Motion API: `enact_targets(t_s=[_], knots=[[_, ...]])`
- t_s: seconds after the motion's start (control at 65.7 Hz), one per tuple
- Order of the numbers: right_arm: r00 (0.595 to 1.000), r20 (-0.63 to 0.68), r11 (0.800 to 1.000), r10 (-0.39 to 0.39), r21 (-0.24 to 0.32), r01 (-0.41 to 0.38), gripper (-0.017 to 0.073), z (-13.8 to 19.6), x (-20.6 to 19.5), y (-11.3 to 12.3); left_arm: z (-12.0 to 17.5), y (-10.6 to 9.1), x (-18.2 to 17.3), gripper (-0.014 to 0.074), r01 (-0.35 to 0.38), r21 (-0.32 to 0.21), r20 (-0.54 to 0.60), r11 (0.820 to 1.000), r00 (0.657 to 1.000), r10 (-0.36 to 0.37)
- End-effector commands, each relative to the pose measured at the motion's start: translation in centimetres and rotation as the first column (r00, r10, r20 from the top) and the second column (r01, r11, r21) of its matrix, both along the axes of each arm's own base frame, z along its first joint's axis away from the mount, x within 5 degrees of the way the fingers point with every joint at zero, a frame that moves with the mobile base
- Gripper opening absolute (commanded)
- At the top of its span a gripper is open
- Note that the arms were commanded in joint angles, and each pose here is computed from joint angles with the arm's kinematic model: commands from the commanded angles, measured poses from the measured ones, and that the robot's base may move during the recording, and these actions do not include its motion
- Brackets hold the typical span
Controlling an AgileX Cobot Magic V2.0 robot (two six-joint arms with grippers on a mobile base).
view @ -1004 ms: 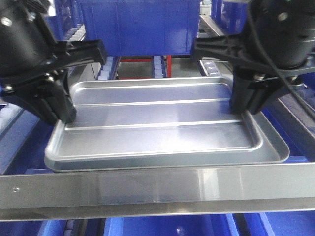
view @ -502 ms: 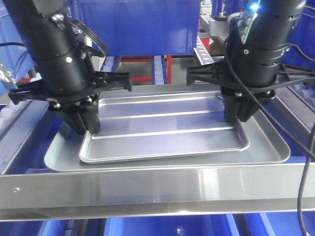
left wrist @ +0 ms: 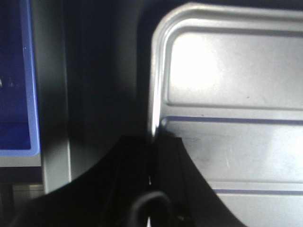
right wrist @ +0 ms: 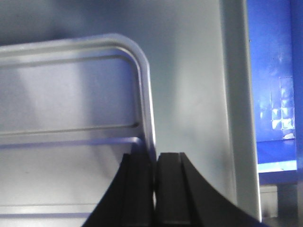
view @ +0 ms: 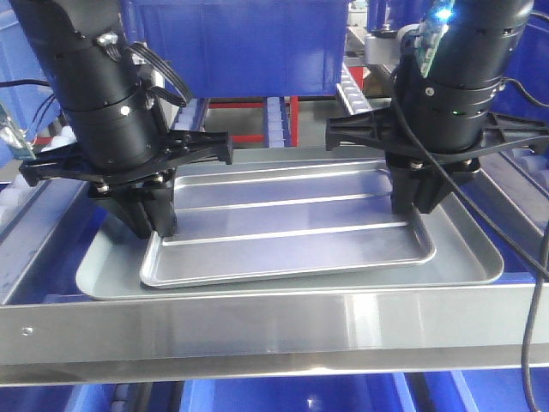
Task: Grab silver tray and stack on right shelf
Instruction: 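Lower the held tray with both grippers into the larger tray on the shelf, then open both grippers and raise them away from the stacked trays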
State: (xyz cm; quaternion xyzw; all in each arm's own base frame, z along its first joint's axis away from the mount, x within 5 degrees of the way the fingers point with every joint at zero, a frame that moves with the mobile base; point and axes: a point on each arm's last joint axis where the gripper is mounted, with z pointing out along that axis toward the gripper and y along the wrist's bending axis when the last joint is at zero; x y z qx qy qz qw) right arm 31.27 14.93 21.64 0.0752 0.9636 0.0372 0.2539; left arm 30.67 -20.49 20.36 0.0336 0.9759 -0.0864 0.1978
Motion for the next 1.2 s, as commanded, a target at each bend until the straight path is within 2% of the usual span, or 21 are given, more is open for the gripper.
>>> enact_targets(t_s=[0.0, 0.167, 0.243, 0.319, 0.517, 0.593, 0.715, 0.791, 0.837, 0.882, 0.989, 1.004, 1.05, 1.11, 1.186], knots=[[0.99, 0.136, 0.997, 0.023, 0.075, -0.034, 0.0072, 3.0, 0.6, 0.5, 2.7, -0.5, 0.1, -0.01, 0.014, -0.068, 0.083, 0.998, 0.997, -0.009], [0.991, 0.134, 0.997, 0.022, 0.073, -0.032, 0.0075, 3.0, 0.6, 0.5, 2.7, -0.5, 0.1, -0.0099, 0.015, -0.071, 0.086, 0.997, 0.996, -0.009], [0.991, 0.132, 0.997, 0.022, 0.072, -0.032, 0.011, 3.0, 0.6, 0.5, 2.7, -0.5, 0.1, -0.0099, 0.015, -0.07, 0.084, 0.997, 0.996, -0.009], [0.991, 0.133, 0.997, 0.022, 0.073, -0.032, 0.0186, 3.0, 0.6, 0.5, 2.6, -0.6, 0.0, -0.0098, 0.007, -0.079, 0.073, 0.997, 0.997, -0.001], [0.99, 0.136, 0.997, 0.023, 0.075, -0.034, 0.0479, 3.0, 0.6, 0.5, 2.7, -0.6, 0.0, -0.0087, 0.002, -0.092, 0.071, 0.996, 0.997, 0.005], [0.99, 0.136, 0.997, 0.023, 0.075, -0.034, 0.0512, 3.0, 0.6, 0.5, 2.7, -0.7, 0.1, -0.0001, 0.002, -0.093, 0.073, 0.996, 0.997, 0.005], [0.991, 0.135, 0.997, 0.023, 0.075, -0.033, 0.0508, 3.0, 0.6, 0.5, 2.8, -0.7, 0.1, 0.0246, 0.002, -0.1, 0.079, 0.995, 0.997, 0.006], [0.99, 0.138, 0.997, 0.023, 0.076, -0.034, 0.0502, 3.2, 0.6, 0.5, 2.8, -0.7, 0.1, 0.0306, 0.002, -0.1, 0.079, 0.995, 0.997, 0.006], [0.989, 0.144, 0.997, 0.019, 0.077, -0.031, 0.0454, 3.6, 0.5, 0.4, 2.9, -0.7, 0.2, 0.0292, 0.004, -0.096, 0.082, 0.995, 0.997, 0.004], [0.989, 0.145, 0.997, 0.011, 0.074, -0.022, 0.0364, 4.2, 0.4, 0.3, 3.3, -0.7, 0.2, 0.023, 0.002, -0.091, 0.076, 0.996, 0.997, 0.005], [0.988, 0.153, 0.997, -0.007, 0.071, -0.004, 0.0043, 5.8, 0.1, 0.0, 4.5, -0.9, 0.5, 0.0013, -0.001, -0.083, 0.073, 0.997, 0.997, 0.007], [0.988, 0.155, 0.997, -0.008, 0.071, -0.003, 0.003, 6.0, 0.1, 0.0, 4.7, -0.9, 0.6, -0.002, 0.0, -0.082, 0.077, 0.997, 0.997, 0.006], [0.985, 0.169, 0.997, -0.01, 0.077, -0.003, 0.0069, 6.5, 0.1, -0.1, 5.1, -1.0, 0.9, -0.0117, 0.008, -0.078, 0.1, 0.997, 0.995, 0.0], [0.983, 0.183, 0.997, -0.012, 0.082, -0.004, 0.0092, 6.8, 0.2, -0.1, 5.4, -1.0, 1.2, -0.0082, 0.025, -0.066, 0.142, 0.998, 0.99, -0.016], [0.98, 0.199, 0.996, -0.009, 0.09, -0.009, 0.009, 7.2, 0.4, 0.0, 5.8, -1.1, 1.4, -0.0082, 0.03, -0.079, 0.164, 0.996, 0.986, -0.016]])
